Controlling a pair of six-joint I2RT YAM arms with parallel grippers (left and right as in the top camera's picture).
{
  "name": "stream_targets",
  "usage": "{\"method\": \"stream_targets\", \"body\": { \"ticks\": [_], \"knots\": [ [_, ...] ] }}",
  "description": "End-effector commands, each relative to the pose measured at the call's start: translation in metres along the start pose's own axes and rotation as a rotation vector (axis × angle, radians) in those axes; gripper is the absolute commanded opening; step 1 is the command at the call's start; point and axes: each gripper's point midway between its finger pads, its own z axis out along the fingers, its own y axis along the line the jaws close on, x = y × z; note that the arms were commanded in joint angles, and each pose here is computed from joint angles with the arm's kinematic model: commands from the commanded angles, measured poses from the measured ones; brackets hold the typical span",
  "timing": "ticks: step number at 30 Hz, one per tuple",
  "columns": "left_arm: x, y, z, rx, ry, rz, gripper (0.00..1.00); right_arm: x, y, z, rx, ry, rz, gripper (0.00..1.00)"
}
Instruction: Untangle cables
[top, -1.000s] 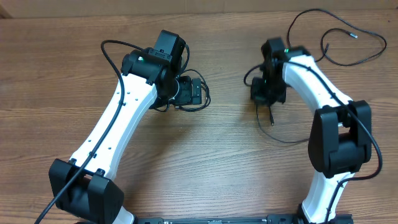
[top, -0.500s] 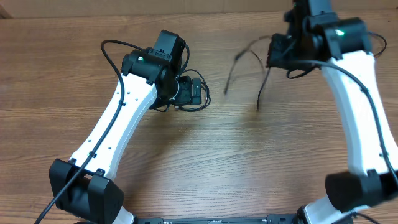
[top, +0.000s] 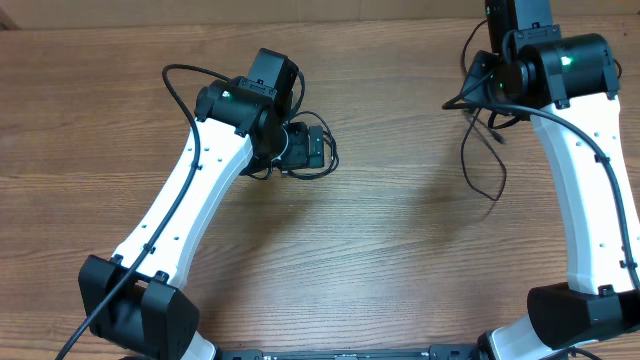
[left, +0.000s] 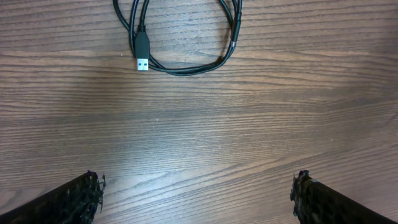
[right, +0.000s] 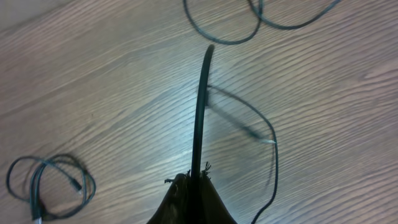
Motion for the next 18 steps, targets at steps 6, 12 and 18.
{"method": "stream_targets", "body": {
  "ticks": [6, 12, 18],
  "knots": [
    [0.0, -0.002, 0.003, 0.007, 0.006, -0.012, 1.0, 0.027, 0.068, -0.022, -0.432, 0.143, -0.2, 0.04],
    [0.002, -0.001, 0.003, 0.003, 0.014, -0.013, 1.0, 0.009, 0.041, -0.009, -0.261, 0.067, -0.15, 0.04],
    [0.002, -0.001, 0.003, 0.003, 0.014, -0.013, 1.0, -0.015, -0.025, -0.001, 0.072, -0.049, 0.107, 0.04]
  ]
}}
